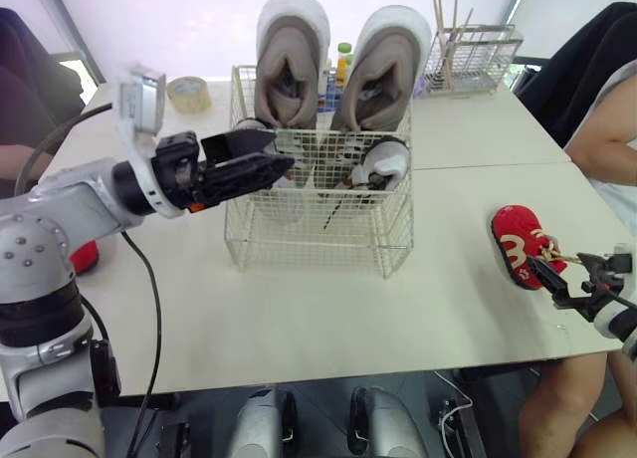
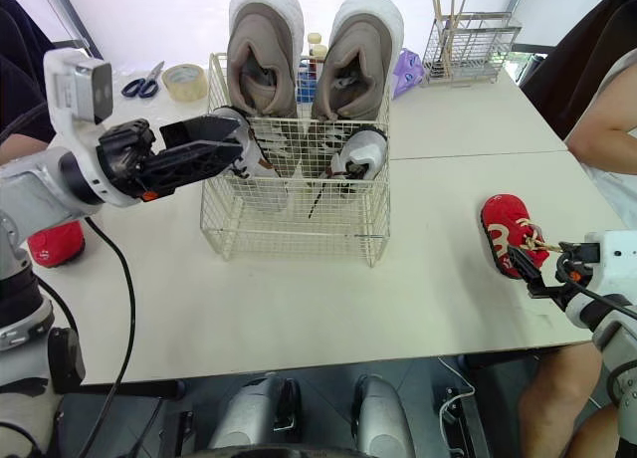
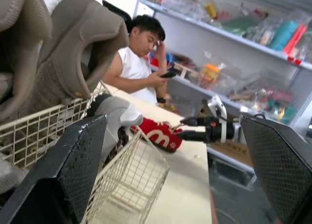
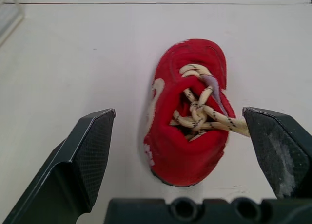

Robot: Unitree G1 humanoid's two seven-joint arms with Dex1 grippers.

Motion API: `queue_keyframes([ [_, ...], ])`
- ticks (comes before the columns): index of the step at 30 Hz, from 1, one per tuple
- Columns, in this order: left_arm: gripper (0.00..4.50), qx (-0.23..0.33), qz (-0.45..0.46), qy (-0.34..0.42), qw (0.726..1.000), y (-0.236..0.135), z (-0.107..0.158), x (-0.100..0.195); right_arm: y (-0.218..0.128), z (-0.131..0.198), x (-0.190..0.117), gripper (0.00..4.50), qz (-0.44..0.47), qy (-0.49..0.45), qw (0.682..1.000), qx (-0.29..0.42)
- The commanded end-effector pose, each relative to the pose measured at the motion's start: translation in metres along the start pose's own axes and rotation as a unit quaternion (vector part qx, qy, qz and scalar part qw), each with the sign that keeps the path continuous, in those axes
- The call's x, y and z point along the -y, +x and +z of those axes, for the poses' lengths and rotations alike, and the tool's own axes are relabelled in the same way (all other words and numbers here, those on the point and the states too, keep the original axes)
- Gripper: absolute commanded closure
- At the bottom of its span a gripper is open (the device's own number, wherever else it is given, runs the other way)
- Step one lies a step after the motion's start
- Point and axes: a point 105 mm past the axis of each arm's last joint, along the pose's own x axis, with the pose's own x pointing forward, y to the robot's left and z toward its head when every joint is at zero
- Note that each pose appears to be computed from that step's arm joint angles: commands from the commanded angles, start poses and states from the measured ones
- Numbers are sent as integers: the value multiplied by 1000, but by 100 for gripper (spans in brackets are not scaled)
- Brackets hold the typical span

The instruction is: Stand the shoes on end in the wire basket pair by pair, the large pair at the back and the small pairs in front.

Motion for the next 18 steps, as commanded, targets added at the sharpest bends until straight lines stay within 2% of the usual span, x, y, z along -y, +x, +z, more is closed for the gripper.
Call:
queue_keyframes([
  [1,2,-2,-22,21,1000,2,5,14,5,3,4,0,-5,-7,1000,7],
  [14,2,-12,2,31,999,1,4,15,29,-20,1,0,2,0,1000,-30],
  [18,0,-14,9,35,999,1,4,13,36,-14,1,125,3,-2,1000,-17],
])
